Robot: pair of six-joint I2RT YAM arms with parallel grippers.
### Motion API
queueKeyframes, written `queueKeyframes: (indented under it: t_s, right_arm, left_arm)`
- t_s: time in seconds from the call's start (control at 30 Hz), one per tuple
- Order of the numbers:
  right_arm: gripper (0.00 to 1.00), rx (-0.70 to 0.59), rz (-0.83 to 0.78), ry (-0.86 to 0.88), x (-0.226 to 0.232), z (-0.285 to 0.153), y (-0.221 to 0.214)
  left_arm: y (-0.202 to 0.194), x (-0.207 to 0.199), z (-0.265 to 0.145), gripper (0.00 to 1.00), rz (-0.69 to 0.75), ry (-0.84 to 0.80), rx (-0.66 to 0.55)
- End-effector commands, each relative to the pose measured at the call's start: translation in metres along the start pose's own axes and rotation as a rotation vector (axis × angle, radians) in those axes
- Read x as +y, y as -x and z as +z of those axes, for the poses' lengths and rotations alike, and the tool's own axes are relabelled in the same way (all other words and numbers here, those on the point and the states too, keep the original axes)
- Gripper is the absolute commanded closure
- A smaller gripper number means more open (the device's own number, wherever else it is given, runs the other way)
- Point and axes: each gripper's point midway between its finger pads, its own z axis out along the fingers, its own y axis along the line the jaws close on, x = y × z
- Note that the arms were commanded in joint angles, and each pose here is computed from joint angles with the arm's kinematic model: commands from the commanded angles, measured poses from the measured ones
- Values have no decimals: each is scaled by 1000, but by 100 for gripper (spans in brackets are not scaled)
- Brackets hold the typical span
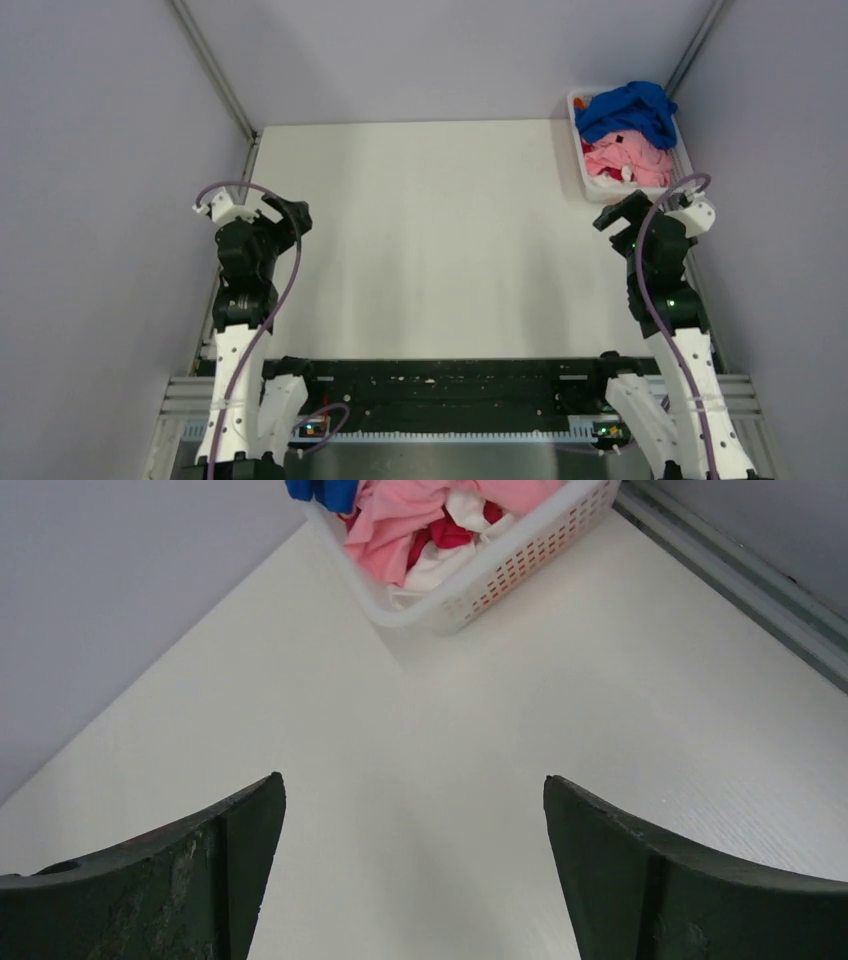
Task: Fold and stack the t-shirts
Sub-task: Grab crumpled tshirt from bin with the right arm
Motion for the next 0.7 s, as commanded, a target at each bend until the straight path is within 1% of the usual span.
queueKeyframes:
  t_s: [0.0, 0.07, 0.17, 0.27, 0.3, 0.4, 0.47, 0.5, 0.53, 0.6, 0.67]
  right_arm:
    - [1, -3, -65, 2, 23, 12, 30]
    - [1, -50, -111, 13, 42, 22, 59]
    - [1, -42, -145, -68, 52, 51, 83]
    - [1, 11, -205, -115, 64, 94, 89]
    - [1, 0, -221, -139, 61, 110, 98]
    - [1, 10, -257, -160, 68, 157, 104]
    - [1, 24, -250, -159, 70, 190, 111]
    - [1, 58, -243, -169, 64, 209, 103]
    - [1, 57, -227, -162, 66, 224, 108]
    - [1, 68, -206, -182, 59, 257, 105]
    - [1, 53, -199, -179, 61, 286, 106]
  left_arm:
    - [14, -4, 2, 1, 1, 4, -38]
    - [14, -6, 2, 1, 4, -2, -33]
    - [15, -7, 2, 1, 6, -6, -34]
    - [15, -5, 1, 1, 16, 2, -35]
    - [16, -5, 1, 1, 17, 2, -40]
    - [17, -3, 3, 1, 21, -4, -67]
    - [15, 0, 4, 1, 21, 7, -71]
    - [13, 2, 4, 1, 23, 11, -71]
    - [12, 3, 5, 1, 29, 10, -75]
    - [14, 4, 4, 1, 35, 13, -86]
    - [14, 8, 2, 1, 32, 30, -93]
